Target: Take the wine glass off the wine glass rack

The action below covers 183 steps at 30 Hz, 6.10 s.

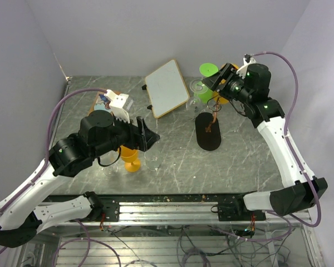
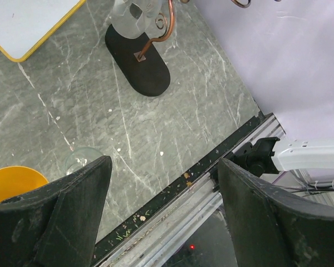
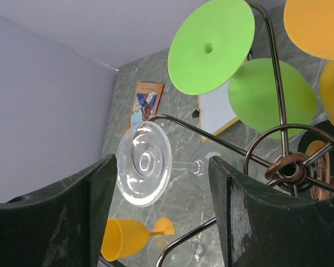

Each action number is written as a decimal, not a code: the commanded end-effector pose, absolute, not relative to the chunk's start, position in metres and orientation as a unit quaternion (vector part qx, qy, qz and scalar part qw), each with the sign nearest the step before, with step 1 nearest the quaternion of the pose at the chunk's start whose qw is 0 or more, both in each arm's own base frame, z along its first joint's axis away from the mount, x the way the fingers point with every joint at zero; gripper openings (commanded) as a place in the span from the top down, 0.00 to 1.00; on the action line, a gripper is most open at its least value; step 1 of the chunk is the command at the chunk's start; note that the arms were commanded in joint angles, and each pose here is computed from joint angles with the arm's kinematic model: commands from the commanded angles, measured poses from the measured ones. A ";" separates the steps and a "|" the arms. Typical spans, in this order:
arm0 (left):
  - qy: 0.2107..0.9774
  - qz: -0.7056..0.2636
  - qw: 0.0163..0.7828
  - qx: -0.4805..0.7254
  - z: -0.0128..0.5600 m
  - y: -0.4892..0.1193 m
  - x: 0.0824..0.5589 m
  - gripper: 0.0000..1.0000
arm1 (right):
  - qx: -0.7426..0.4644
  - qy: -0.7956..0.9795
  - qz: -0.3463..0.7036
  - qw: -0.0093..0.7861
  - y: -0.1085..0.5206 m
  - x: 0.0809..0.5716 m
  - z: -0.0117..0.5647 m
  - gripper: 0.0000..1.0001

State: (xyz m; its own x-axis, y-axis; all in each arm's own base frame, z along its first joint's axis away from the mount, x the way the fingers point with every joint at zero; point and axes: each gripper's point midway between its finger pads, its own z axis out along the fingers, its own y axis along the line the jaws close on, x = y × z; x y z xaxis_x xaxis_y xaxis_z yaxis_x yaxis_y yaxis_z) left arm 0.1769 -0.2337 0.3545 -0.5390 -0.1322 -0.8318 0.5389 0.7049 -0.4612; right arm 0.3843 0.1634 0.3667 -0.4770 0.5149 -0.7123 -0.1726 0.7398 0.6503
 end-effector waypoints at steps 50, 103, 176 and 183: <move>0.797 -0.359 0.470 0.123 0.361 -0.234 0.181 0.12 | 0.142 0.763 0.416 0.473 0.181 0.390 0.380 0.92; 0.795 -0.366 0.470 0.113 0.363 -0.229 0.176 0.11 | 0.364 0.668 0.479 0.439 0.163 0.421 0.412 1.00; 0.416 -0.768 0.486 0.029 0.482 -0.247 0.123 0.37 | 0.127 0.450 0.875 0.128 0.217 0.193 0.536 1.00; 0.361 -0.801 0.473 0.076 0.503 -0.249 0.102 0.42 | 0.144 0.437 0.881 0.113 0.215 0.198 0.528 1.00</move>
